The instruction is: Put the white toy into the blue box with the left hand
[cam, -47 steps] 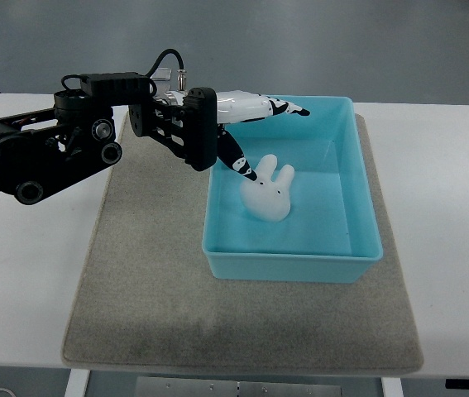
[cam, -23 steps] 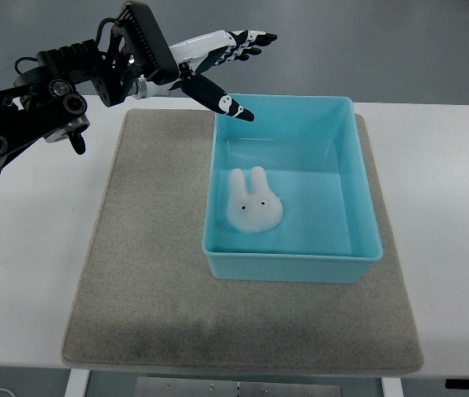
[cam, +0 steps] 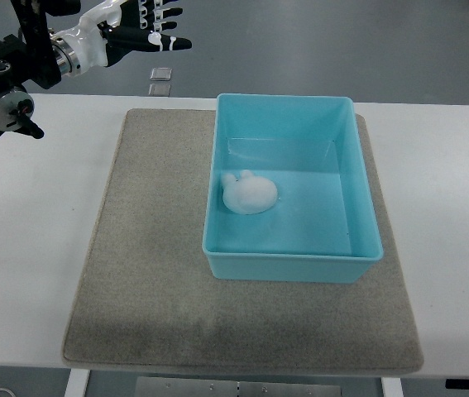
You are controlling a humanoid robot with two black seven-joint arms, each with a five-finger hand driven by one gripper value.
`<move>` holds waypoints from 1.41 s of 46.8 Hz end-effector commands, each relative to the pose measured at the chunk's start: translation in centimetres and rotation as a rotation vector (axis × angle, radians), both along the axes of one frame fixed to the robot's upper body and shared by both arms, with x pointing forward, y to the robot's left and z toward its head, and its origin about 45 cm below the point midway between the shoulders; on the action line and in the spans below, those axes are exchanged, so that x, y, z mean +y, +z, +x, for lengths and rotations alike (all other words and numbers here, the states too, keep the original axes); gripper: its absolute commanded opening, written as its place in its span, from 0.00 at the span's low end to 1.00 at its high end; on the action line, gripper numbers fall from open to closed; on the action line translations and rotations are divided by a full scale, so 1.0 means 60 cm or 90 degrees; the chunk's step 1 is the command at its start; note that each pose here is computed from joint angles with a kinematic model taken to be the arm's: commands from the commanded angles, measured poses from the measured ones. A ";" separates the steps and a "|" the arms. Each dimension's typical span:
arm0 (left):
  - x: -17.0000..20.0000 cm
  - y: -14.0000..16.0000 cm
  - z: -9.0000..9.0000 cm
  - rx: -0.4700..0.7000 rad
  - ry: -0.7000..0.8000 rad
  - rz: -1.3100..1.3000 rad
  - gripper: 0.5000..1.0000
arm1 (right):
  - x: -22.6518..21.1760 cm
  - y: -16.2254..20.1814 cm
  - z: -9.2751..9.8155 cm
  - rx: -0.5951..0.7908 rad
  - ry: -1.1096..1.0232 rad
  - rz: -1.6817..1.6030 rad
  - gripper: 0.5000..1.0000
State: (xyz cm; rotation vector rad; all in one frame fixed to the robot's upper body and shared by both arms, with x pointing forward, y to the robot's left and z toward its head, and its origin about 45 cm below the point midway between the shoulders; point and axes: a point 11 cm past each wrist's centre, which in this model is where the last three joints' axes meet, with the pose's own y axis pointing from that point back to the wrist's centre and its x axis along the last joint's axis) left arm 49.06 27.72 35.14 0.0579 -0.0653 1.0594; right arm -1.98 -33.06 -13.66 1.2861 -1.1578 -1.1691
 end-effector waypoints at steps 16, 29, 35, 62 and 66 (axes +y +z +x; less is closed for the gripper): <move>0.099 -0.066 0.008 0.102 0.036 -0.236 1.00 | 0.000 0.000 0.000 0.000 0.000 0.000 0.87; 0.122 -0.128 -0.006 0.159 0.061 -0.301 1.00 | 0.000 0.000 0.000 0.000 0.000 0.000 0.87; 0.121 -0.150 -0.012 0.199 0.068 -0.335 1.00 | 0.000 0.000 0.000 0.000 0.000 0.000 0.87; 0.106 -0.141 -0.007 0.210 0.058 -0.398 1.00 | 0.000 0.000 0.000 0.000 0.000 0.000 0.87; 0.107 -0.139 -0.006 0.206 0.058 -0.403 1.00 | 0.000 0.000 0.000 0.000 0.000 0.000 0.87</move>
